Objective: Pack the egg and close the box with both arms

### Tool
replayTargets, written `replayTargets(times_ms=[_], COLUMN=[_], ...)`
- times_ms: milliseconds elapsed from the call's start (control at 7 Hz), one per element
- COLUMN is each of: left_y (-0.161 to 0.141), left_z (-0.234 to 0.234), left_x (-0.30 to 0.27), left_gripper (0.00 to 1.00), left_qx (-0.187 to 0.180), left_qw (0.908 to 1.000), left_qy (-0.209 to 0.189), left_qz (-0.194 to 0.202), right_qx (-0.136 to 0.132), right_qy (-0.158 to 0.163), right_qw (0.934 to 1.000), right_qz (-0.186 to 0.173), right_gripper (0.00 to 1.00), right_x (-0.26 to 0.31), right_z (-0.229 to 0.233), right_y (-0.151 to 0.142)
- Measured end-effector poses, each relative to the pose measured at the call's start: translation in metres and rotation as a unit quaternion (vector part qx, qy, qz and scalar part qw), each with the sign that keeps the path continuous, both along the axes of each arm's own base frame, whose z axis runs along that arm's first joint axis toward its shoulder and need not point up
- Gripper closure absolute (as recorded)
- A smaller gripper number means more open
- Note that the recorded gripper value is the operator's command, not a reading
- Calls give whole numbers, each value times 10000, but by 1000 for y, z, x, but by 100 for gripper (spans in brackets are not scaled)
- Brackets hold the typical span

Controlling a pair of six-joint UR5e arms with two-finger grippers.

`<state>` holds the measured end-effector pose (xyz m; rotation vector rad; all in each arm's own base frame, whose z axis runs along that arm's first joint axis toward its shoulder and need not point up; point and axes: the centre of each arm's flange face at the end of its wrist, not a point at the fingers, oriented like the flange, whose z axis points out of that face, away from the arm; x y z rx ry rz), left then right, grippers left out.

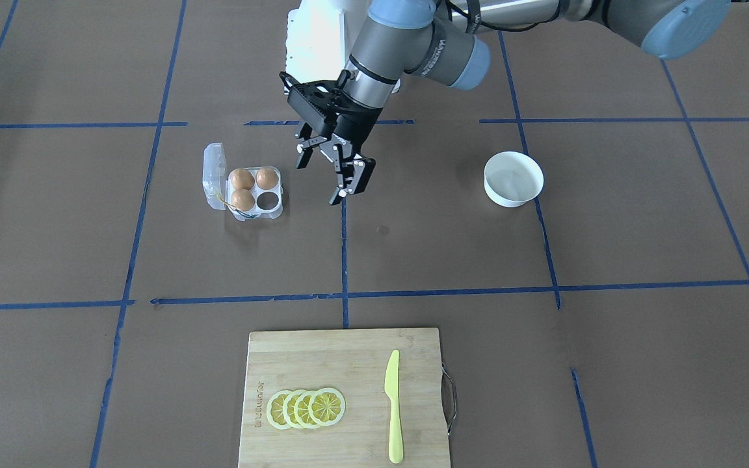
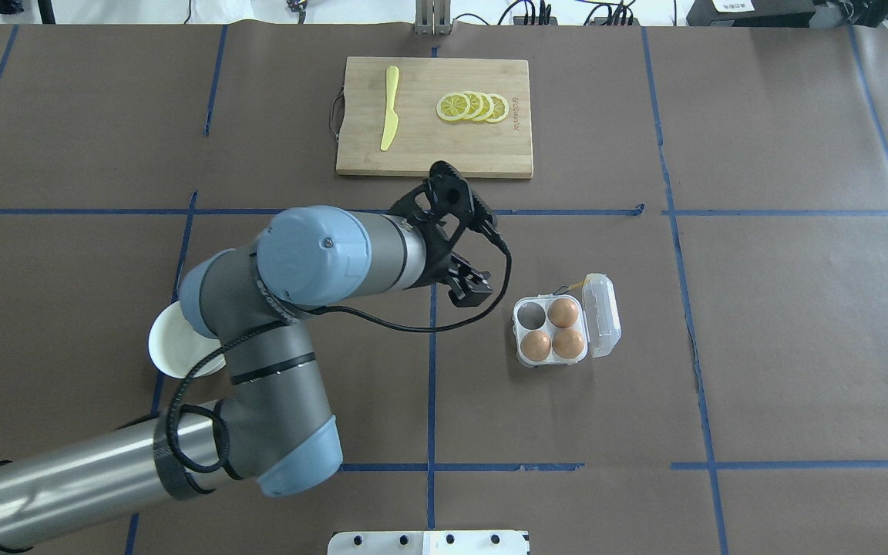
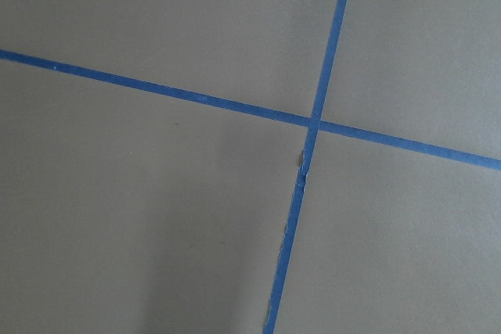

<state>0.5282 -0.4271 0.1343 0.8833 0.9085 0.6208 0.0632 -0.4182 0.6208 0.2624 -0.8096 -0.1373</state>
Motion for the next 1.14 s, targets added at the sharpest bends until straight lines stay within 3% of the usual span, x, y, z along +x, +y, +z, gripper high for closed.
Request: replayTargets(times_ms=[286, 571, 857, 1000, 1143], left_y=[-50, -91, -147, -163, -171], left_z=[43, 103, 199, 247, 296], left_x=[-103, -191, -287, -340, -385], left_gripper=[0, 0, 0, 0, 0], left_qx=[-484, -1018, -2168, -2536, -2677], left_qw=[9966, 9870, 9629, 9534, 9470], left_qy=[-577, -959, -1223, -1306, -1558], left_qz=[-329, -795, -1045, -983, -854], right_qx=[6, 1, -21, -23, -26], right_qy=[17, 29, 22, 20, 17], right_qw=[10000, 10000, 10000, 10000, 10000], right_qz=[0, 5, 2, 1, 0], right_gripper=[0, 0, 0, 0, 0], right_x=[0, 1, 0, 0, 0], right_z=[0, 1, 3, 3, 3], right_y=[0, 0, 0, 0, 0])
